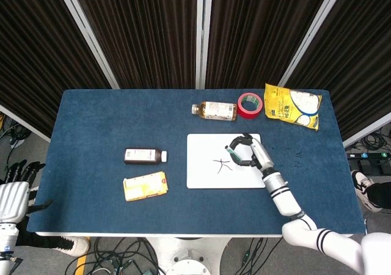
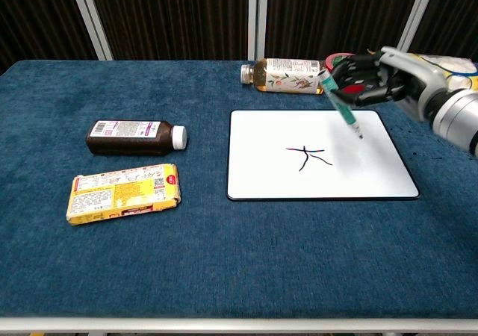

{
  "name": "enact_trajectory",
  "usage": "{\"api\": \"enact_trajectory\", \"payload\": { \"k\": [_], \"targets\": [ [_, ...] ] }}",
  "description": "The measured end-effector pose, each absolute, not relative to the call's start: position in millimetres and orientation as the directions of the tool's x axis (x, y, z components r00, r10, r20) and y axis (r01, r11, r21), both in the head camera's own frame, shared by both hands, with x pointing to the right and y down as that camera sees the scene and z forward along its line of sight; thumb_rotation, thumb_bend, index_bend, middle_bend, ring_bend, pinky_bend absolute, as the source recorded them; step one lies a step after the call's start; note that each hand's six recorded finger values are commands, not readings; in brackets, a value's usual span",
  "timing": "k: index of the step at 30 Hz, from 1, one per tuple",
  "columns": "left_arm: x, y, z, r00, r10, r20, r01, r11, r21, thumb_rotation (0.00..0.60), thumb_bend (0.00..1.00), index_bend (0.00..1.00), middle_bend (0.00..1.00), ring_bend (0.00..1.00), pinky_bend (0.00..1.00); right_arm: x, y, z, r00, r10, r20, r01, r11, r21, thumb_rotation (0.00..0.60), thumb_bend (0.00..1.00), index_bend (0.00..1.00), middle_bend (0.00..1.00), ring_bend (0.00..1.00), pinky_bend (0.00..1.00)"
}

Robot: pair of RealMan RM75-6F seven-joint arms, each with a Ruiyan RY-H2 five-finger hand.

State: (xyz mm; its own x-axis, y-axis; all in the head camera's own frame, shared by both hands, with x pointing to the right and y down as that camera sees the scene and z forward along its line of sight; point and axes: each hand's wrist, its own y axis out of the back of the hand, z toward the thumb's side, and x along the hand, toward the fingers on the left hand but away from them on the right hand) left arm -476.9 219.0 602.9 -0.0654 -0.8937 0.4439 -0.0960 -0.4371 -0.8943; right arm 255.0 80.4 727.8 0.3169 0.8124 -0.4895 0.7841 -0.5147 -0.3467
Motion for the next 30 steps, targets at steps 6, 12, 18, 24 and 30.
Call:
{"api": "enact_trajectory", "payload": {
  "k": [6,12,18,24,30],
  "targets": [
    [-472.6,218.4,600.3,-0.047,-0.899,0.436,-0.097,-0.431,-0.897,0.600,0.07,0.18,0.13,0.02,0.02,284.9,65.0,707.6,0.297,0.839,-0.455,0.634,-0.530,-0.564,0.600,0.60,0.55,0.56,0.28,0.05],
    [-466.7,219.7,595.8,-0.031,-0.901,0.432,-0.099,-0.427,-0.899,0.600,0.07,0.18,0.13,0.02,0.02,317.2,65.7,696.7,0.315,0.811,-0.493,0.251,-0.572,-0.781,0.600,0.59,0.55,0.54,0.26,0.01],
    [-460.5,224.5,590.2,-0.018,-0.901,0.434,-0.100,-0.430,-0.897,0.600,0.07,0.18,0.13,0.02,0.02,343.1,77.8,697.3,0.315,0.773,-0.551,-0.196,-0.515,-0.834,0.600,0.56,0.55,0.52,0.24,0.00],
    [-460.8,226.1,590.6,-0.024,-0.899,0.438,-0.101,-0.434,-0.895,0.600,0.07,0.18,0.13,0.02,0.02,365.8,93.5,712.2,0.282,0.744,-0.606,-0.441,-0.460,-0.771,0.600,0.56,0.55,0.50,0.20,0.00],
    [-461.1,225.9,593.6,-0.026,-0.894,0.447,-0.099,-0.443,-0.891,0.600,0.07,0.18,0.13,0.02,0.02,370.8,103.3,735.4,0.260,0.733,-0.629,-0.463,-0.477,-0.747,0.600,0.56,0.49,0.45,0.15,0.00]
  ]
}}
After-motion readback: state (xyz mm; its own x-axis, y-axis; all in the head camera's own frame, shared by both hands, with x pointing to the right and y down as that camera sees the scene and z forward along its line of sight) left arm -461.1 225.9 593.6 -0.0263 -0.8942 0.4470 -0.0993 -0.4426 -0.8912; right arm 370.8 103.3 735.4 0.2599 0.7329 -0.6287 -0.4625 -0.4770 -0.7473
